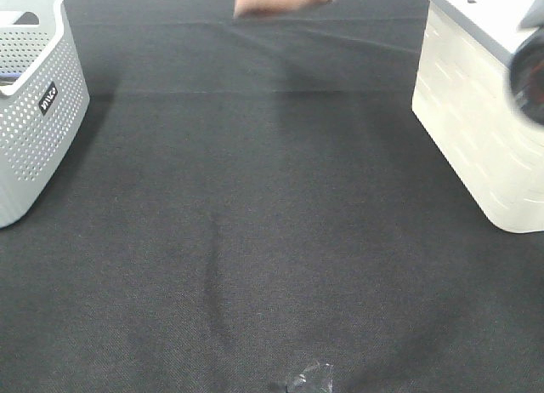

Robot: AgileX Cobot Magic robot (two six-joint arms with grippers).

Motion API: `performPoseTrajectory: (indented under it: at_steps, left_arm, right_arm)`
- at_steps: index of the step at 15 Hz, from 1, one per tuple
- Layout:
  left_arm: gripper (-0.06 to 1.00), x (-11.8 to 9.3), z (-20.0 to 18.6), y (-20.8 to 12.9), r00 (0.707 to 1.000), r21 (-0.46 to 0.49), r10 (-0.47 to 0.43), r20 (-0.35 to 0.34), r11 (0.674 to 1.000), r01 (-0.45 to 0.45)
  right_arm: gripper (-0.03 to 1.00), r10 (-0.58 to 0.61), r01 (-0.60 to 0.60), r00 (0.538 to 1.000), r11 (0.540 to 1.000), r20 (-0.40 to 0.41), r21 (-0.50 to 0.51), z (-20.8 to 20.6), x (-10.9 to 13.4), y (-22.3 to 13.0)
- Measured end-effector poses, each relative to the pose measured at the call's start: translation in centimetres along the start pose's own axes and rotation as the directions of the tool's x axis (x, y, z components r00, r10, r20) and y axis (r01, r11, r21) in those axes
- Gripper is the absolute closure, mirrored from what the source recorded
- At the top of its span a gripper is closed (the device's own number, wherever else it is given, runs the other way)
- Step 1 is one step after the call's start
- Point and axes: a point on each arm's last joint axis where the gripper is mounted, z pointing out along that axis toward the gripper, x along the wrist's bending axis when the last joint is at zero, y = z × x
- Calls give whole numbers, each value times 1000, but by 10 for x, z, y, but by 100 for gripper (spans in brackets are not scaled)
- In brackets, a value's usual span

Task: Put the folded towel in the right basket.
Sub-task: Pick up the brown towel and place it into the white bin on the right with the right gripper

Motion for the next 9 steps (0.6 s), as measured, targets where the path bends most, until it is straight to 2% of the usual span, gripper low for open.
performPoseTrajectory:
  at_steps: [2,3,4,5,7,9]
  left_arm:
    - [-5,0,0,0,1000,0,0,0,1000,0]
    - [-5,0,0,0,1000,0,0,0,1000,0]
    - [-5,0,0,0,1000,0,0,0,1000,0]
    - [-5,0,0,0,1000,0,0,0,1000,0]
    - [-5,0,0,0,1000,0,0,0,1000,0]
    - [-5,0,0,0,1000,0,0,0,1000,0]
  right_arm:
    - [75,-69,83,989,992,134,-96,-53,-3,24]
    - [75,-121,150,964,982,236,-111,-72,-8,31]
    - [75,-195,245,887,967,419,-67,-94,-21,36]
    - [75,-237,281,819,960,523,-5,-102,-30,36]
    - [75,-297,284,719,951,629,123,-107,-47,29]
    - [75,-303,215,698,953,648,215,-106,-72,14]
